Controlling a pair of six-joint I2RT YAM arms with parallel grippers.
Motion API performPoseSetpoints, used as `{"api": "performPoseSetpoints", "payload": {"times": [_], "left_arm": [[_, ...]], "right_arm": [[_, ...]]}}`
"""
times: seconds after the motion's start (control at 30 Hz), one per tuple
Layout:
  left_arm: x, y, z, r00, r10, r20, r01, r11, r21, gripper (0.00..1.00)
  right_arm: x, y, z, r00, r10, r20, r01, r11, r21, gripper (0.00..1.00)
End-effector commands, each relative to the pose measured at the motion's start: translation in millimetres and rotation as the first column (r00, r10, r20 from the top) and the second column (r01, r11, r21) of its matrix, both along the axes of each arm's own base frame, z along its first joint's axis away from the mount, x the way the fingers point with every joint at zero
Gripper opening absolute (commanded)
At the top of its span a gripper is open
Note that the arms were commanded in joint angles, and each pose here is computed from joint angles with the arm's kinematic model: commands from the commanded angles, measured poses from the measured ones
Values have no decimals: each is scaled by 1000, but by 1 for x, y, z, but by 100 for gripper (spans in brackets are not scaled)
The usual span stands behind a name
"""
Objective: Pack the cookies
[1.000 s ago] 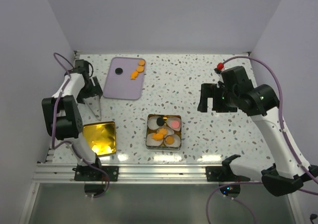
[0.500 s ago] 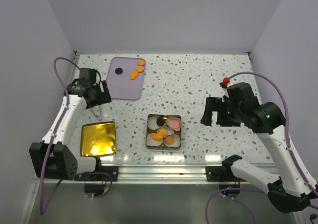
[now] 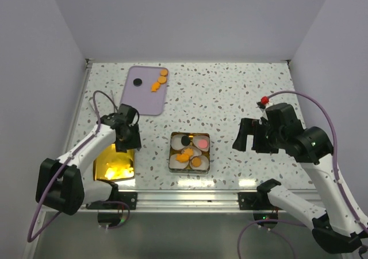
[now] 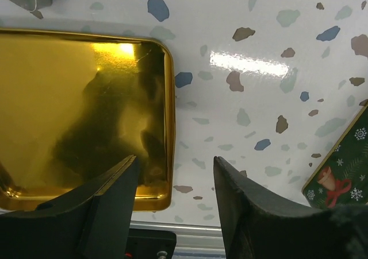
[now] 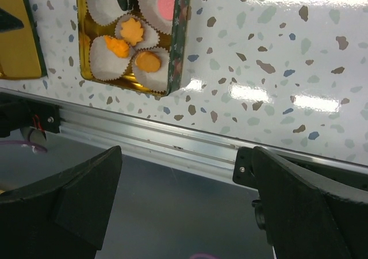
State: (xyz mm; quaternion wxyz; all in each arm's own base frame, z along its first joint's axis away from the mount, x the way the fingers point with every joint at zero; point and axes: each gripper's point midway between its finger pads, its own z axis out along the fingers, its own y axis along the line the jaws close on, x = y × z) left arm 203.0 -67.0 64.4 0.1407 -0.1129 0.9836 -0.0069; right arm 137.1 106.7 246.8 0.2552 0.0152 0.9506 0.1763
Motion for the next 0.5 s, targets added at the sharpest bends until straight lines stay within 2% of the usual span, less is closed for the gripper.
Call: {"api": "performPoseSetpoints", "payload": {"times": [0.0,0.17,0.3,0.37,0.4,0.47], "left_arm": [[18,-11,-5,999,-19,37,19,1000,-22,59],[23,-3,-22,998,-45,-42,47,997,54,57],[24,-3,-39,993,-75,-88,81,994,72,51],[23,-4,-44,991,-85,-100,91,994,64,46],[22,-5,-47,990,-90,-111,97,993,61,38],[22,-10,-47,989,-105,-107,109,994,32,28]], "right_arm": [[3,-1,-3,999,-38,-16,38,999,-3,98],[12,4,1,996,-76,-39,76,997,2,98],[19,7,1,995,-94,-43,94,996,6,98],[22,5,-4,993,-104,-61,103,994,-22,98],[21,4,-4,992,-106,-70,104,994,-30,98],[23,4,-3,991,-122,-63,121,992,-22,98]]}}
